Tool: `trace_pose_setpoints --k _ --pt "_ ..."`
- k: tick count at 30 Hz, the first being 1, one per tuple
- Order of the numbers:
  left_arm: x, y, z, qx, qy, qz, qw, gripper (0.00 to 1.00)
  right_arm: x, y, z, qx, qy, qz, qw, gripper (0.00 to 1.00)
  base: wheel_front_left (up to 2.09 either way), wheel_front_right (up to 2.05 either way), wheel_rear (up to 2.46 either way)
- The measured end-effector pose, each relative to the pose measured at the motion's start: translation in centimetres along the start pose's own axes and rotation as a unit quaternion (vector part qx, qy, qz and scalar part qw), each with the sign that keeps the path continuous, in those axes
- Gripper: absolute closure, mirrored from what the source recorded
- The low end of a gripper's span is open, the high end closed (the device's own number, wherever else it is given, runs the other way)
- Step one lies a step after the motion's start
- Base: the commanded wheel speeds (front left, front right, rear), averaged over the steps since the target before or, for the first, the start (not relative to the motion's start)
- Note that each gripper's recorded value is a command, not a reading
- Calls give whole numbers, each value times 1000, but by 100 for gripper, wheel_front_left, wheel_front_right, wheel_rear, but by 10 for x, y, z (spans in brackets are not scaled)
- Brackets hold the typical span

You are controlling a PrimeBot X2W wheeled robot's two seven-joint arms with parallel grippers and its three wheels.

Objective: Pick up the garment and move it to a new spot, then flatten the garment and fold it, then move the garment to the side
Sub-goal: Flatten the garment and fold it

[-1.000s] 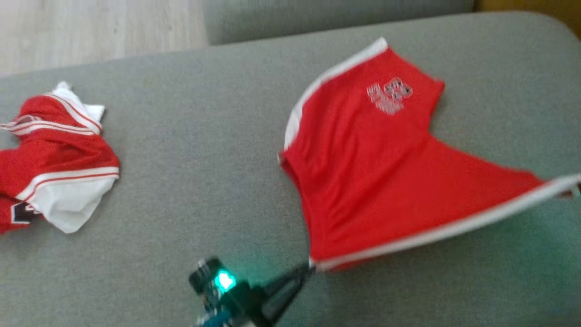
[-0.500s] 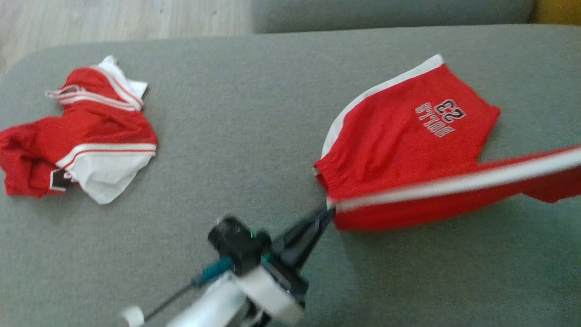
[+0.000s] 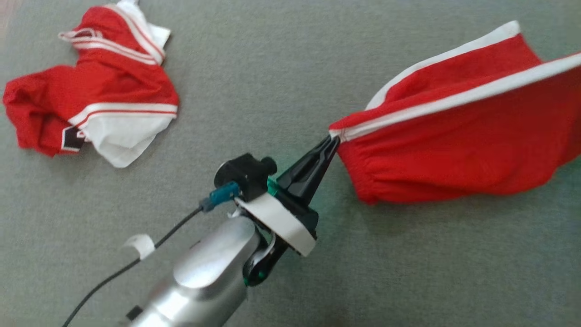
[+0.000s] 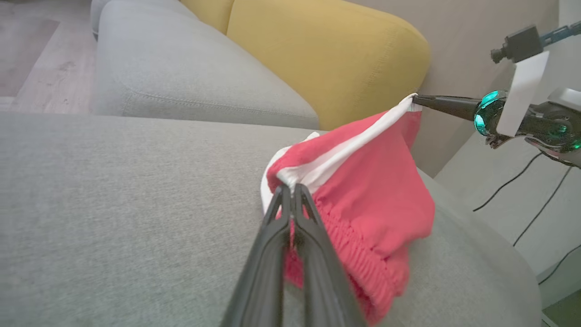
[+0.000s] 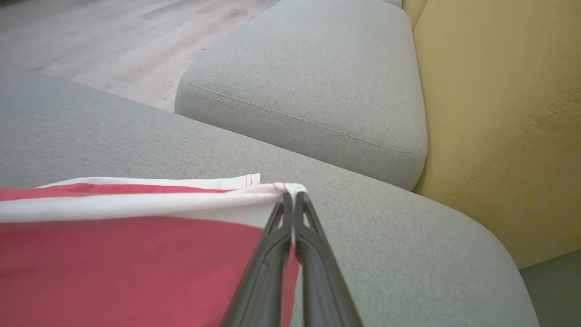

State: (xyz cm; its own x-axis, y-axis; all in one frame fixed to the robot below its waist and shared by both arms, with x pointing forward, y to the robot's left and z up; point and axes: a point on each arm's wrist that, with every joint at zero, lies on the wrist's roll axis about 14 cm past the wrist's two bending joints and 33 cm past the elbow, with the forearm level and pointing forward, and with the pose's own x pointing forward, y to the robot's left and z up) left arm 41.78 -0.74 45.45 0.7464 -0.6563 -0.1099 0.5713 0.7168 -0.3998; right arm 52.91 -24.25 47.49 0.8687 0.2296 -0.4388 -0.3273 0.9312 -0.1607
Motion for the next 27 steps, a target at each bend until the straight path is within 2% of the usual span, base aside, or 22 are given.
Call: trace_pose_setpoints --k 6,12,13,15,16,17,18,19,23,27 --pt "4 26 -5 -6 16 28 999 100 47 19 -1 -18 22 34 999 100 0 0 0" --pt "2 40 -15 -24 25 50 998 100 78 34 -4 -23 31 55 998 100 0 0 0" --pt "1 42 -17 -27 25 52 998 100 82 36 -5 -22 30 58 998 96 0 0 0" --pt "1 44 -21 -32 30 55 998 100 88 40 -7 -19 29 63 997 53 0 0 0" --pt "1 44 -23 -32 31 55 998 95 90 41 -8 -18 26 64 997 0 0 0 0" --pt "2 44 -23 -31 31 54 998 73 92 41 -7 -13 19 63 998 0 0 0 0" --pt "2 44 -24 -31 32 56 997 45 94 41 -4 -7 10 62 998 0 0 0 0" --pt "2 46 -23 -29 33 58 997 0 95 41 -2 3 1 61 998 0 0 0 0" --pt "0 48 -15 -20 20 69 997 0 90 41 7 46 -35 57 997 0 0 0 0" --pt "-9 59 11 19 -20 120 992 0 74 32 6 87 -68 40 993 0 0 0 0"
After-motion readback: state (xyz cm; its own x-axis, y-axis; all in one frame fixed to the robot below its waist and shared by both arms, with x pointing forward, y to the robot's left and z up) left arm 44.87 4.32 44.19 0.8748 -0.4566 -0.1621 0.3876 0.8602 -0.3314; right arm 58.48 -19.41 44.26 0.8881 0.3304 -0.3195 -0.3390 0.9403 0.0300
